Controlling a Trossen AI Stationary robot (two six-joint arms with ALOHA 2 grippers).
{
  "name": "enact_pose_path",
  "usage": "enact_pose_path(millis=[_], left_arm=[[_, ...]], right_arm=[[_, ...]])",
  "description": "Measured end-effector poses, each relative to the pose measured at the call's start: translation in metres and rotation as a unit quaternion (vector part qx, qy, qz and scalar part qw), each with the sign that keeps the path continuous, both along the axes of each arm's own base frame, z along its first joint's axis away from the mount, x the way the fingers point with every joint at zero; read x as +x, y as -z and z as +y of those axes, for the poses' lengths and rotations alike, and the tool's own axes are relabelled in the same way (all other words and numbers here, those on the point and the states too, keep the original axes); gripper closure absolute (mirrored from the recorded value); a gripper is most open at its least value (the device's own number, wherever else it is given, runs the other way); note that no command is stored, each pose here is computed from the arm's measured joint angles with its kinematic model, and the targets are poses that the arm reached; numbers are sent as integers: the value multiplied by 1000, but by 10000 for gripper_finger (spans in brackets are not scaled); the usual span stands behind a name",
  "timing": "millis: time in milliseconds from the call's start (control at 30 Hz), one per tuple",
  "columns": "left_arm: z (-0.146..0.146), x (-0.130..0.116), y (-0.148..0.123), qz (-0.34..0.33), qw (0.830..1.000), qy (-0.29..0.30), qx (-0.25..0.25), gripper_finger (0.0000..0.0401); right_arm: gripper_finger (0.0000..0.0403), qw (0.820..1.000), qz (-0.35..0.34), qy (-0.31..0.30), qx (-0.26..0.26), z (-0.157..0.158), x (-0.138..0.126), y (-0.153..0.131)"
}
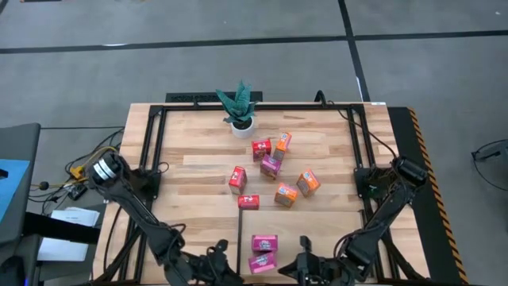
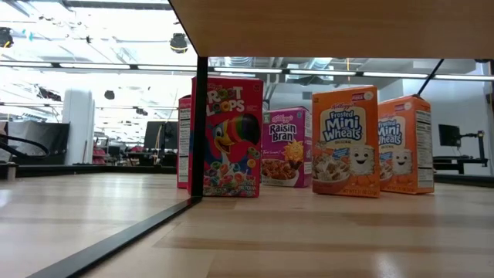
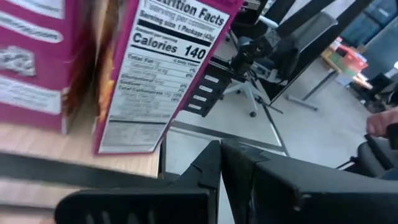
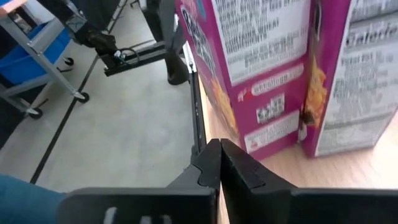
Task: Stack cereal on shelf
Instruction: Put the purple cereal box on the upper left shelf
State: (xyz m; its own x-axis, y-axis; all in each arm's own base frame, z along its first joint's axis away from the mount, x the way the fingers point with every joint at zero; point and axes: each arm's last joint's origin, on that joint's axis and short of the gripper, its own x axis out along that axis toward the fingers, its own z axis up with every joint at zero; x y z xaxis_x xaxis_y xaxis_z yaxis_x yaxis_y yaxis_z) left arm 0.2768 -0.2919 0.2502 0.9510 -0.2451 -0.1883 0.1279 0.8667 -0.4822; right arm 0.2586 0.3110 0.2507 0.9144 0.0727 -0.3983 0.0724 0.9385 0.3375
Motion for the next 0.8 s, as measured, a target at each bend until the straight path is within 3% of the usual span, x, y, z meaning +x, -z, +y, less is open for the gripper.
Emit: enact_pose_path(millis=[267, 567, 800], left_arm=[[2, 13, 2, -17, 1000, -2, 25, 401], [12, 21, 3, -13, 999, -28, 36, 401], [21, 17, -9, -2, 998, -40, 48, 401]], right_arm=[[390, 1000, 5, 3, 2, -1, 0, 1], [368, 1000, 5, 6, 9, 0, 0, 1], [388, 1000, 5, 7, 12, 0, 0, 1]])
